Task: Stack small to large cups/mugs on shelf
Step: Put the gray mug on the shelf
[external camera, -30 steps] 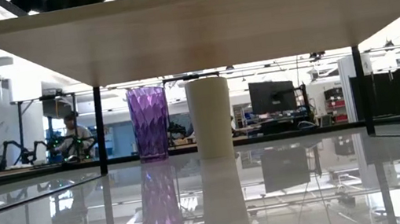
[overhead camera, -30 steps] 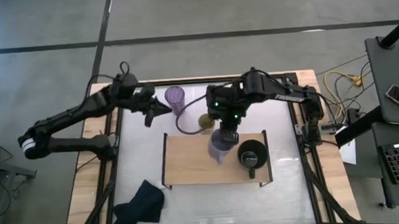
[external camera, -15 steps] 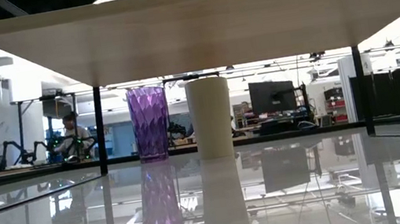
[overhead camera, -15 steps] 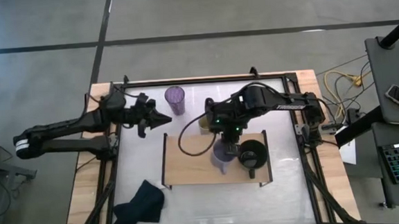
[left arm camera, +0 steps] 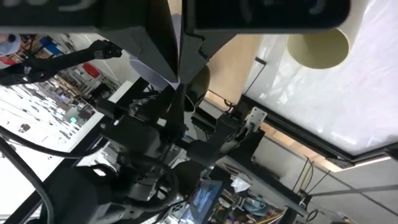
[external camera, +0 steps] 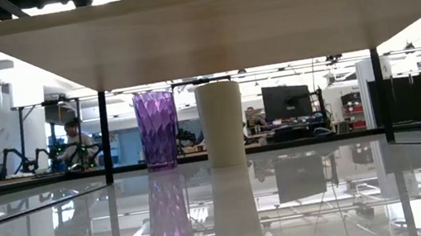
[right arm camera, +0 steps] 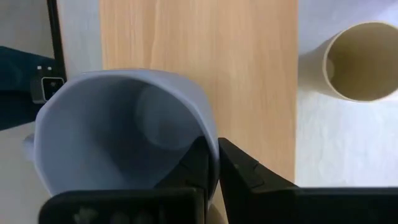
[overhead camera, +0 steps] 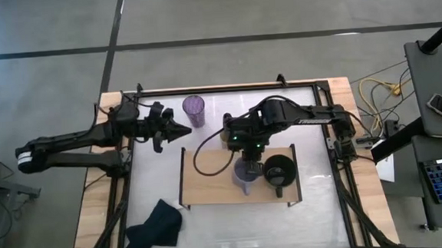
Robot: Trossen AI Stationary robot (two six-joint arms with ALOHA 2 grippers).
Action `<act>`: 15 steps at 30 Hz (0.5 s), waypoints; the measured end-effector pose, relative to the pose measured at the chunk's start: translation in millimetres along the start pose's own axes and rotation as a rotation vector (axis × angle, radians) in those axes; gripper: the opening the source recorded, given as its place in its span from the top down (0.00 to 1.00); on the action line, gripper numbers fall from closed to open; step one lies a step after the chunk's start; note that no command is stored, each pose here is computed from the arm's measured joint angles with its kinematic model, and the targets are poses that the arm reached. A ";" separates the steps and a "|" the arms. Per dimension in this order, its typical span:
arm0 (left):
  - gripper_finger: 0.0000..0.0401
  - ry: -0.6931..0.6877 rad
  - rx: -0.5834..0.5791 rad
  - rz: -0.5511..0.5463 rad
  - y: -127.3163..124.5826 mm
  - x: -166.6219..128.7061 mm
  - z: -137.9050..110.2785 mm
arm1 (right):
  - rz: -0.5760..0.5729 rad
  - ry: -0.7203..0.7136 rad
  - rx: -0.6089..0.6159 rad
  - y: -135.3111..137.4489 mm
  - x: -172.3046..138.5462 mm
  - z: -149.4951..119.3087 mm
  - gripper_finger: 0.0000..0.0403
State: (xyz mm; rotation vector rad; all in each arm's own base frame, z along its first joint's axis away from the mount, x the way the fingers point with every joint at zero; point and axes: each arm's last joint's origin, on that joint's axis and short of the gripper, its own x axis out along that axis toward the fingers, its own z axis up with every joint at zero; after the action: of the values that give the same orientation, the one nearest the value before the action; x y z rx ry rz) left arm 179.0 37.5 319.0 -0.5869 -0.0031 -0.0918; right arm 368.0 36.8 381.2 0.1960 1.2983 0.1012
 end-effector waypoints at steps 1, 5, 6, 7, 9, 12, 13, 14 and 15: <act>1.00 0.001 -0.001 0.003 0.5 0.8 -0.1 | 0.003 0.001 -0.004 0.2 0.3 0.1 0.97; 1.00 0.017 -0.009 0.018 4.1 4.2 -3.0 | 0.003 0.005 -0.025 0.1 1.3 0.2 0.97; 1.00 0.023 -0.011 0.022 5.0 5.2 -3.8 | 0.003 0.005 -0.025 0.1 1.3 0.1 0.97; 1.00 0.029 -0.013 0.025 6.1 6.5 -4.5 | 0.003 0.005 -0.025 0.0 1.4 0.2 0.97; 1.00 0.040 -0.018 0.033 8.3 9.2 -6.0 | 0.003 0.003 -0.029 0.1 0.5 -0.3 0.97; 1.00 0.052 -0.019 0.040 10.6 13.3 -6.9 | 0.004 0.000 -0.030 0.2 -1.1 -1.0 0.97; 1.00 0.056 -0.020 0.043 11.4 14.1 -7.6 | 0.004 -0.001 -0.030 0.4 -1.2 -1.1 0.96; 1.00 0.059 -0.020 0.045 12.2 15.2 -8.0 | 0.004 0.002 -0.030 0.6 -0.2 -0.9 0.95; 1.00 0.061 -0.021 0.046 12.8 16.0 -8.3 | 0.004 0.006 -0.030 0.6 1.3 -0.6 0.94</act>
State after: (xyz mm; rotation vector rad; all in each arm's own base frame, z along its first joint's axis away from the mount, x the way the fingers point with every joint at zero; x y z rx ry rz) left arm 195.8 42.1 305.5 -0.6043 0.0702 -0.0649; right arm 367.8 37.7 380.0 0.1725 1.3021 0.1245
